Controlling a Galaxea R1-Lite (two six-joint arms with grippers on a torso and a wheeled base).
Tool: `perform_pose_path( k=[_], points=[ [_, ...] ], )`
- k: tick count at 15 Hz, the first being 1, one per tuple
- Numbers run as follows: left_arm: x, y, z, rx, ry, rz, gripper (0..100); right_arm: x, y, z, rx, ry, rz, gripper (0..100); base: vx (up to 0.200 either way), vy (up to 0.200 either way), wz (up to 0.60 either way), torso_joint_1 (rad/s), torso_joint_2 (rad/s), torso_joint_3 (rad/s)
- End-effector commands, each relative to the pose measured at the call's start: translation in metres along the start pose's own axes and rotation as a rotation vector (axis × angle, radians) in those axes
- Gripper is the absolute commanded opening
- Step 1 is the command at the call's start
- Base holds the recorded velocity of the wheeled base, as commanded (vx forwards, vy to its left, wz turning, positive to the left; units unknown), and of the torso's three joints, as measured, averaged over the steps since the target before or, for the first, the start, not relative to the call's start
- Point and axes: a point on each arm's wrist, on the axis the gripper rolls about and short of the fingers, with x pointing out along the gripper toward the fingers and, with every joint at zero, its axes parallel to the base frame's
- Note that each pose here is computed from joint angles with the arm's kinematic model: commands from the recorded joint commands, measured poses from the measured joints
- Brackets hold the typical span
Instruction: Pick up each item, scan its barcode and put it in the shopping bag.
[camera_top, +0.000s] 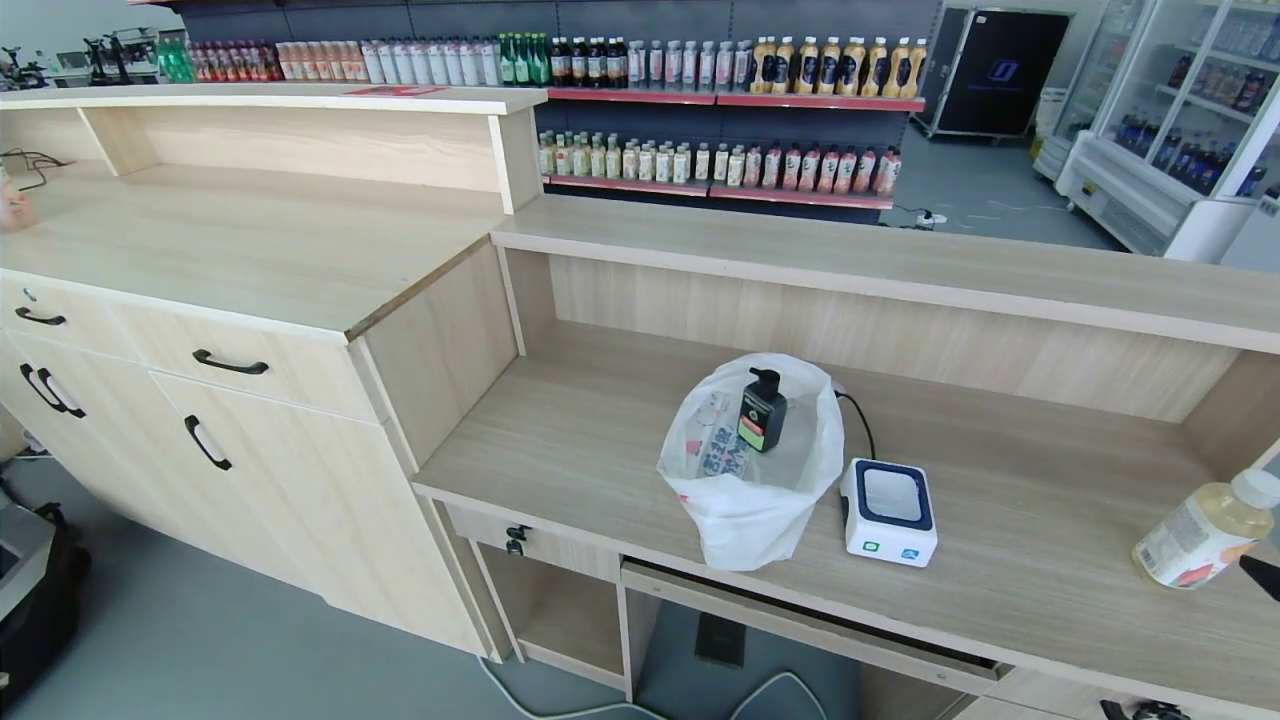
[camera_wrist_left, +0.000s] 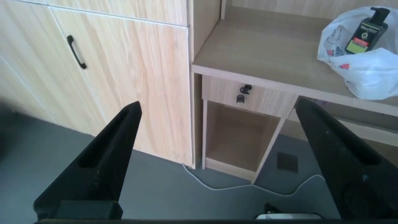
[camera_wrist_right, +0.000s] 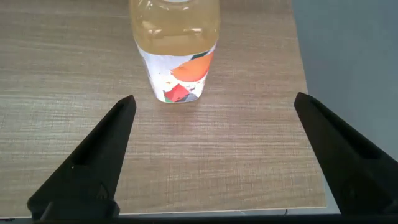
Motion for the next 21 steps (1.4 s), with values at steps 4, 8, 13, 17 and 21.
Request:
perform_pose_path(
  k=[4,8,13,17,21],
  points=[
    [0.000,0.000,0.000,0.000,0.001,0.000,100,0.022,0.020,-0.007,-0.018,-0.006,0.061,100,0.000,0.000,0.00,0.000,0.00,0.000],
    [0.000,0.000,0.000,0.000,-0.001,0.000,100,0.036,0.026,-0.005,-0.044,-0.044,0.006,100,0.000,0.000,0.00,0.000,0.00,0.000],
    [0.000,0.000,0.000,0.000,-0.001,0.000,100,0.053,0.041,-0.002,-0.001,-0.067,0.017,100,0.000,0.000,0.00,0.000,0.00,0.000],
    [0.000,0.000,0.000,0.000,-0.001,0.000,100,0.061,0.052,0.000,-0.009,-0.071,-0.017,100,0.000,0.000,0.00,0.000,0.00,0.000],
    [0.000,0.000,0.000,0.000,-0.001,0.000,100,0.071,0.055,-0.002,-0.018,-0.071,-0.045,100,0.000,0.000,0.00,0.000,0.00,0.000]
  ],
)
